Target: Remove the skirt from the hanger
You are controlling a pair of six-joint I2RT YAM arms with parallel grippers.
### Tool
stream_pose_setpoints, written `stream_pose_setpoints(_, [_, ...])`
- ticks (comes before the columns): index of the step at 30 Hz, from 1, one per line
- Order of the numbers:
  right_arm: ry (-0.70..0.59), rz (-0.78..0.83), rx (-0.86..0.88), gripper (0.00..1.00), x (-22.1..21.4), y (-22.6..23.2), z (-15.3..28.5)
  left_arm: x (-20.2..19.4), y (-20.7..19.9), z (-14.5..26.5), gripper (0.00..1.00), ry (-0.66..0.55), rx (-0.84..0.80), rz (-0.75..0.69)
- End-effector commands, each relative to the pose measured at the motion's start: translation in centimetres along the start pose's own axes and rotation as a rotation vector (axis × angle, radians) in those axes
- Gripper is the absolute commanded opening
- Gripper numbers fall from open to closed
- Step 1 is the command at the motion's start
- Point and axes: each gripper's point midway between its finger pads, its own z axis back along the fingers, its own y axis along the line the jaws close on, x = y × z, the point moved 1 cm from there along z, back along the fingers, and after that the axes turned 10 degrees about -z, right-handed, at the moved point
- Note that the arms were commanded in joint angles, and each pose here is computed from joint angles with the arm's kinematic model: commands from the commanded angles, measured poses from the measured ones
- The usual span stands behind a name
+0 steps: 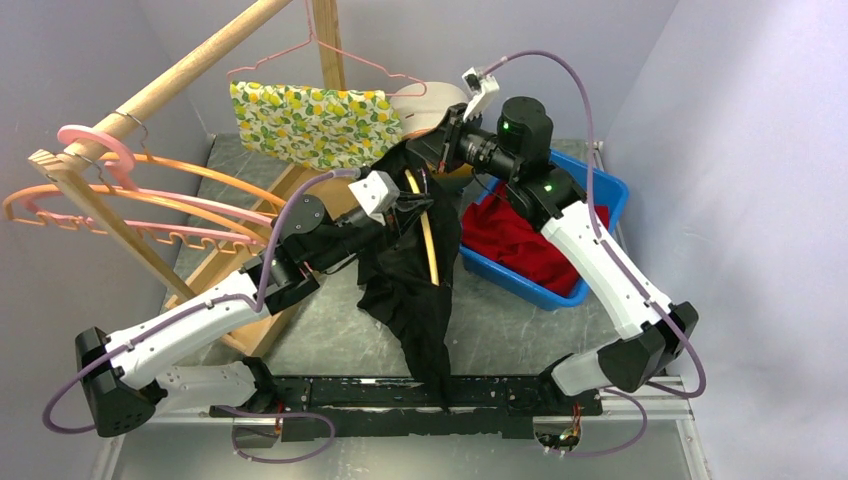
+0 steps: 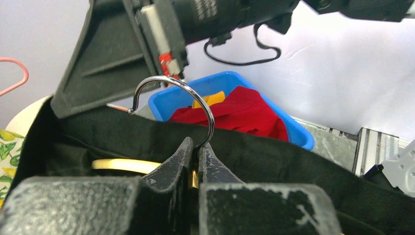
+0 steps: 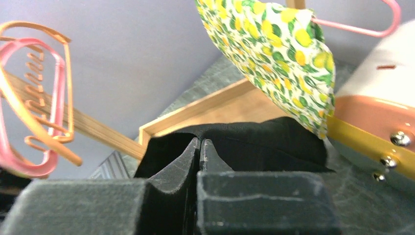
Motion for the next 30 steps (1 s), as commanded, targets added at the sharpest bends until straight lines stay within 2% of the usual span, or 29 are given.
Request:
stream_pose_setpoints(1, [-0.113,0.044,0.162,0.0,4.3,5.5,2.8,3.1,1.8,-0.3,0.07,-0.071,0.093,0.042])
stream_pose_setpoints(7, [-0.083,-0.024,0.229,0.0,2.3,7.5,5.7,2.1,6.5,0.7,0.07,0.003,0.389,0.09])
stream_pose_setpoints(13, [-0.006,-0.146,0.188,0.0,-2.3,5.5,6.2,3.9,6.2,0.7,0.07,-0.063,0.355,0.083])
stream_pose_setpoints(19, [-0.025,-0.091,0.141,0.0,-0.8,5.7,6.9,4.1,7.0,0.1,0.07,-0.057,0.4,0.096])
stream_pose_setpoints(21, [-0.044,-0.049,0.115,0.13,0.0,5.7,7.5,4.5,7.5,0.3,0.07,-0.059,0.432,0.099])
stream_pose_setpoints(27, [-0.064,0.096,-0.083,0.65,1.3,4.1,11.1,5.0,8.8,0.4,0.07,-0.058,0.5,0.09])
stream_pose_setpoints(30, [-0.014,0.16,-0.132,0.83,-0.2,3.4,13.7,5.1,9.4,0.5,0.07,-0.057,0.544,0.094])
